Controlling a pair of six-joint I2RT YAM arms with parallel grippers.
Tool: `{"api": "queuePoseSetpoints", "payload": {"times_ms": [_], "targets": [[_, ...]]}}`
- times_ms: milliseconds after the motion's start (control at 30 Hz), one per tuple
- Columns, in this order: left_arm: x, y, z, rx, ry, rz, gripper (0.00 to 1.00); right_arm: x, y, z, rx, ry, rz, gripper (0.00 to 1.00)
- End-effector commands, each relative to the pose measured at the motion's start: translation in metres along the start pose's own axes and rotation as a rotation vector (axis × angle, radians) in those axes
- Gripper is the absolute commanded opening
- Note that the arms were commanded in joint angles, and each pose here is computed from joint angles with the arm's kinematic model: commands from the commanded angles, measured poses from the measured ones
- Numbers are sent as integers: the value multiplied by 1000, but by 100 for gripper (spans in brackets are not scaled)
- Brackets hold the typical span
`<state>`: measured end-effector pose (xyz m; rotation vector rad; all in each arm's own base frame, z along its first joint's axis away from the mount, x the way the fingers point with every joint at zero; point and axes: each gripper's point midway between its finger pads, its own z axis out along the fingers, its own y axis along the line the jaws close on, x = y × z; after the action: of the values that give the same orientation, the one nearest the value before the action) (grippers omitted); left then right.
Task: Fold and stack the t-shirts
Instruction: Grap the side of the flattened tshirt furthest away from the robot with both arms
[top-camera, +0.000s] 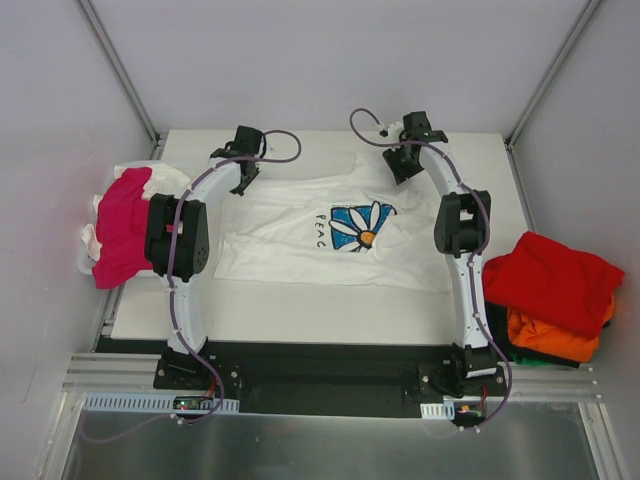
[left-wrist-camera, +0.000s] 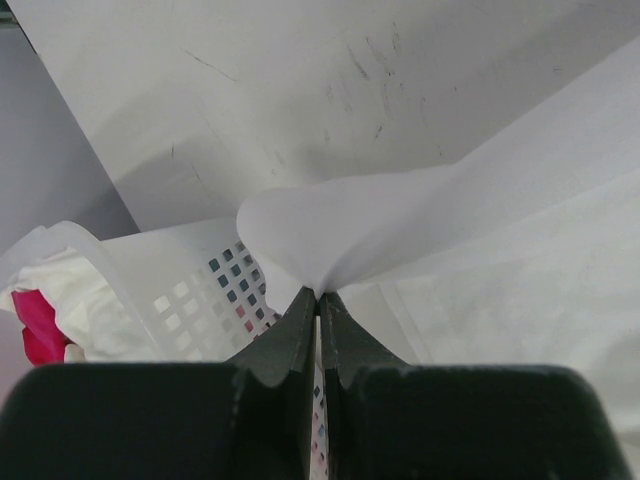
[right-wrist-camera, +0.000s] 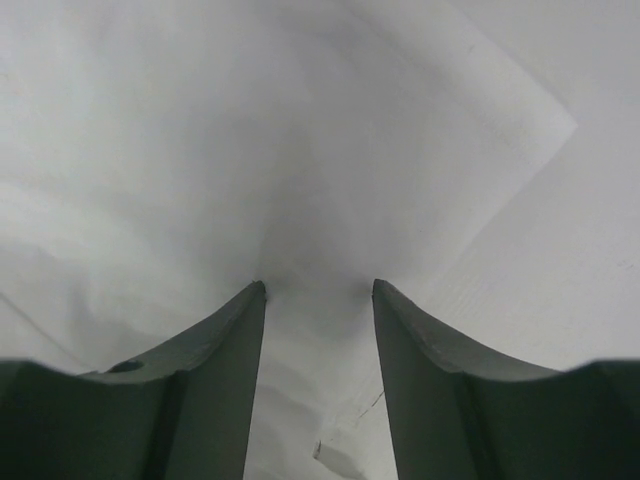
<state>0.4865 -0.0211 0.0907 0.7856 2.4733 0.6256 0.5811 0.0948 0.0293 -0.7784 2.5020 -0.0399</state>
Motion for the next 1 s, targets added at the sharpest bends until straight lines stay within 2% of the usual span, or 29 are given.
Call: {"api": "queuePoseSetpoints", "payload": {"times_ms": [0,33,67,100,167,533,767,967], "targets": [[-4,14,-24,-41,-24,-17,0,25,5,2,-16,92,-30,44],[-3,13,-24,-40,-22,-16,0,25,5,-1,-13,90,-32,41],[-3,12,-23,-37,-22,-18,0,25,5,-1,-15,91,-32,20],[-3,12,-23,-37,-22,-18,0,26,7,-1,-16,92,-30,8],[-3,11,-23,-31,-22,-20,0,31,1,-3,20,112,-30,1],[-18,18,-25,-46,-52,-29,0,24,-6,-30,73,86,-37,1],[-46,43,-51,-97,-138,-74,0,7,-8,-64,106,22,-34,1],[-50,36,-66,-94,-164,-67,0,-1,-7,-89,119,-8,-39,1]]}}
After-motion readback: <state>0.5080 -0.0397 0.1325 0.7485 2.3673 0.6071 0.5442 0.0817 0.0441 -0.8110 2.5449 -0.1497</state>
